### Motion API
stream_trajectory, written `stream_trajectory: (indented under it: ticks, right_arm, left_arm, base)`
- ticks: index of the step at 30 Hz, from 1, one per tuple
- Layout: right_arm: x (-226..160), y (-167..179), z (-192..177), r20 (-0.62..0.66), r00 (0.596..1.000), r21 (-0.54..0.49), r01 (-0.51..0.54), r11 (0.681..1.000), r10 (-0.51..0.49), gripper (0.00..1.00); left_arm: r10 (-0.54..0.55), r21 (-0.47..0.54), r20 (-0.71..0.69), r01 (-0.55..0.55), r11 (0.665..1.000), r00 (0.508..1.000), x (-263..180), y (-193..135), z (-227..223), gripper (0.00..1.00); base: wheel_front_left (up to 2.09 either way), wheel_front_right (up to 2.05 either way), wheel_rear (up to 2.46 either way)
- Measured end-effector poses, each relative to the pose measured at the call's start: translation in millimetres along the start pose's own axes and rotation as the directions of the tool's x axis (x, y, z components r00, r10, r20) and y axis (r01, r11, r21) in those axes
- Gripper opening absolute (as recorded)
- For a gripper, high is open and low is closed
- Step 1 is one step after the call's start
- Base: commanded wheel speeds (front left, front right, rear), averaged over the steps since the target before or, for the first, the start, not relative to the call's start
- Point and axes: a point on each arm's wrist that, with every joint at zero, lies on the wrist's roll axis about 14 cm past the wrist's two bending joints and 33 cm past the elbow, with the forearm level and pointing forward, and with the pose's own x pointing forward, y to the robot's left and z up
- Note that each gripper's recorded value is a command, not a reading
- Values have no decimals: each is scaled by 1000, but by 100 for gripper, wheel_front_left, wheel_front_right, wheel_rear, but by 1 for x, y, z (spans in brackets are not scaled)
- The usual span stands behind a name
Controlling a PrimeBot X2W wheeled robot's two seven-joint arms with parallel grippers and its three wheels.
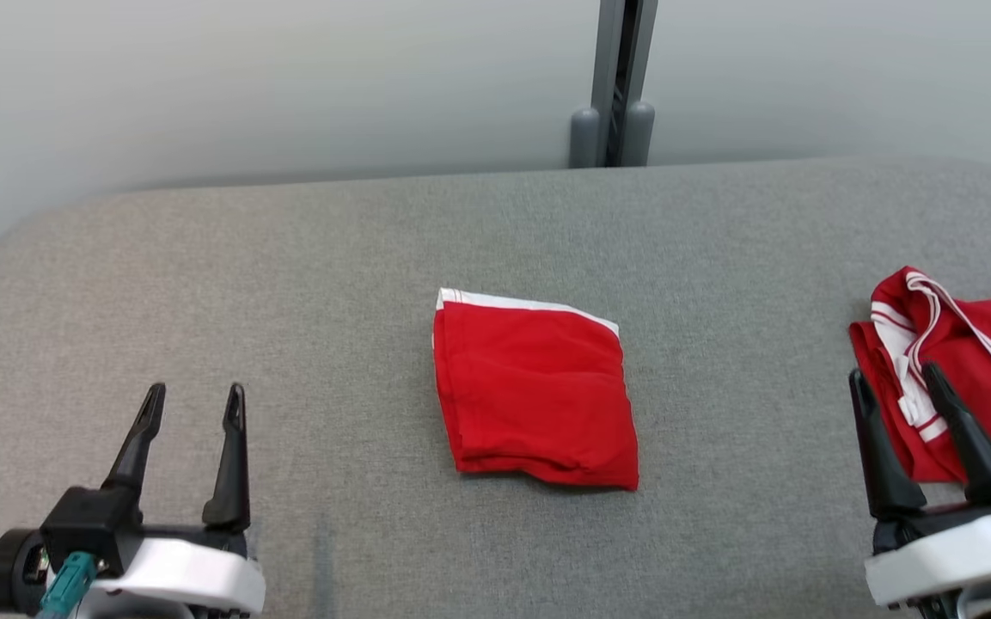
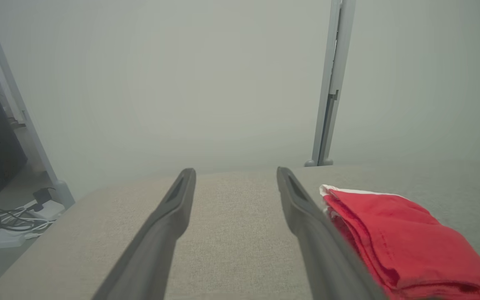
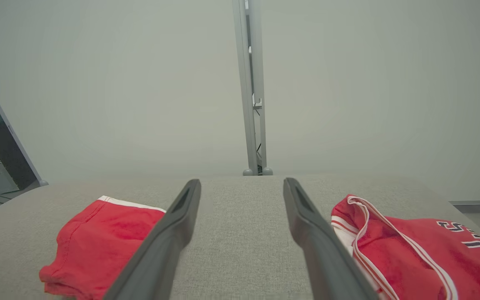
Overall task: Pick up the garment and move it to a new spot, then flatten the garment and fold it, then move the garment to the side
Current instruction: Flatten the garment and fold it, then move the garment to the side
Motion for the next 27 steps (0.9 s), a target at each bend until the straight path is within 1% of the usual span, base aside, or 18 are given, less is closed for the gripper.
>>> stream_trajectory:
  ticks: [5,12,27]
  right_arm:
    - [-16,-5,5,-5,1000,-9,25,1000,-25,100]
    - [-25,-7,11,10,999,-3,45,999,-45,100]
    - [-25,-9,10,11,998,6,60,998,-60,100]
  left_arm:
    - [12,9,-6,-12,1000,1000,-15,6,4,100]
    - [3,24,-19,-3,1000,1000,-22,5,7,100]
    - [-11,23,-26,12,1000,1000,-22,-3,12,100]
  base:
    - [0,0,0]
    - [0,0,0]
    - [0,0,0]
